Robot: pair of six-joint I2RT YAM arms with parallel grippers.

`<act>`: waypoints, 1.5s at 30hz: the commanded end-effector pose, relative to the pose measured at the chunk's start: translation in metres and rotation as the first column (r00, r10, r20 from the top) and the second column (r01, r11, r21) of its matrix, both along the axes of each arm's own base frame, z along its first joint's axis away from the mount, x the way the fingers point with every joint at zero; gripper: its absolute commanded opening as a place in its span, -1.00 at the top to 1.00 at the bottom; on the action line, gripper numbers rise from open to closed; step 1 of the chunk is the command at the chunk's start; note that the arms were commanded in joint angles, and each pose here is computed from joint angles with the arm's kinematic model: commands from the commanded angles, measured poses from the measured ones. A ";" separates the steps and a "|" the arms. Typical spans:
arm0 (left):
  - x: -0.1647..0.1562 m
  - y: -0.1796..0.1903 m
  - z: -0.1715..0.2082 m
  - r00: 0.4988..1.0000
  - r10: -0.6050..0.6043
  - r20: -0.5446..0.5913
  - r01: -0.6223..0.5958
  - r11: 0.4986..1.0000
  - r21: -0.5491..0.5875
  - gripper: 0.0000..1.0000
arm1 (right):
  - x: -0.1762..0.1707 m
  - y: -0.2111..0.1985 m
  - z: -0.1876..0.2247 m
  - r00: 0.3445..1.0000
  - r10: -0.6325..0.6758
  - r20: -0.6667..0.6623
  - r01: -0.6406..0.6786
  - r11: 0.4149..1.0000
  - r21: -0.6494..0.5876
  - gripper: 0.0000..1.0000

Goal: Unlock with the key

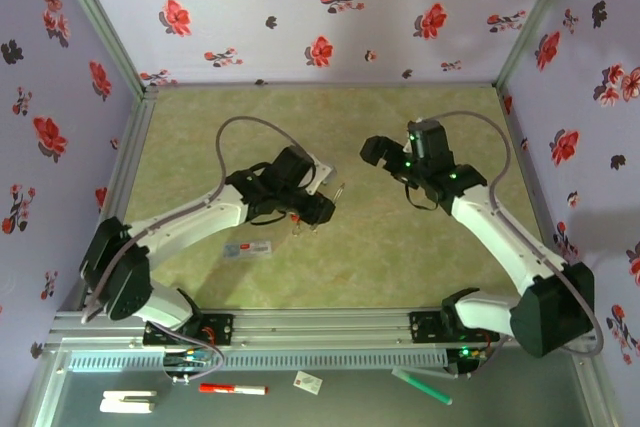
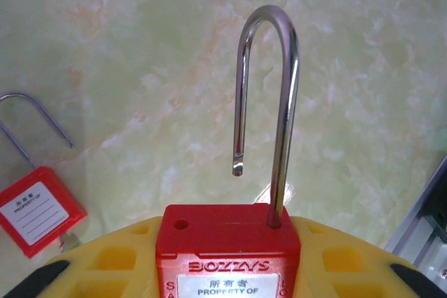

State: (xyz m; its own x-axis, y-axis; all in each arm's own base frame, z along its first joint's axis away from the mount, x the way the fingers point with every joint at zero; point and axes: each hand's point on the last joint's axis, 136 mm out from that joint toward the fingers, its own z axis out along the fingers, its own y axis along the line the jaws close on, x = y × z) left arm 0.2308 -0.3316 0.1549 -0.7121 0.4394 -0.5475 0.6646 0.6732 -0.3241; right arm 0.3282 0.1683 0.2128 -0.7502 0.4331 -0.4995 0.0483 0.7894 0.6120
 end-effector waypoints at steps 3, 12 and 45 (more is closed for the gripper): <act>0.012 -0.022 -0.008 0.998 0.035 -0.053 -0.033 0.999 0.042 1.00 | -0.013 -0.042 -0.007 0.996 -0.093 0.010 0.093 0.989 -0.114 -0.99; 0.018 -0.055 -0.048 0.975 0.115 -0.190 -0.089 0.986 0.144 1.00 | -0.029 -0.066 -0.007 0.992 -0.124 0.027 0.126 0.984 -0.126 -0.99; 0.068 -0.016 -0.134 0.853 0.481 -0.201 -0.344 0.810 0.475 1.00 | -0.048 -0.069 -0.009 0.992 -0.117 0.048 0.121 0.989 -0.081 -0.99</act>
State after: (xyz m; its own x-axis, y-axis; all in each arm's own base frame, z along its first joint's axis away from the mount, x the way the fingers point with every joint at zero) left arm 0.2932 -0.3608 0.0252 -0.9580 0.2550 -0.1312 0.2737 0.9496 -0.1525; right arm 0.2834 0.1004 0.2042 -0.6753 0.4696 -0.5687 0.1248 0.8328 0.5394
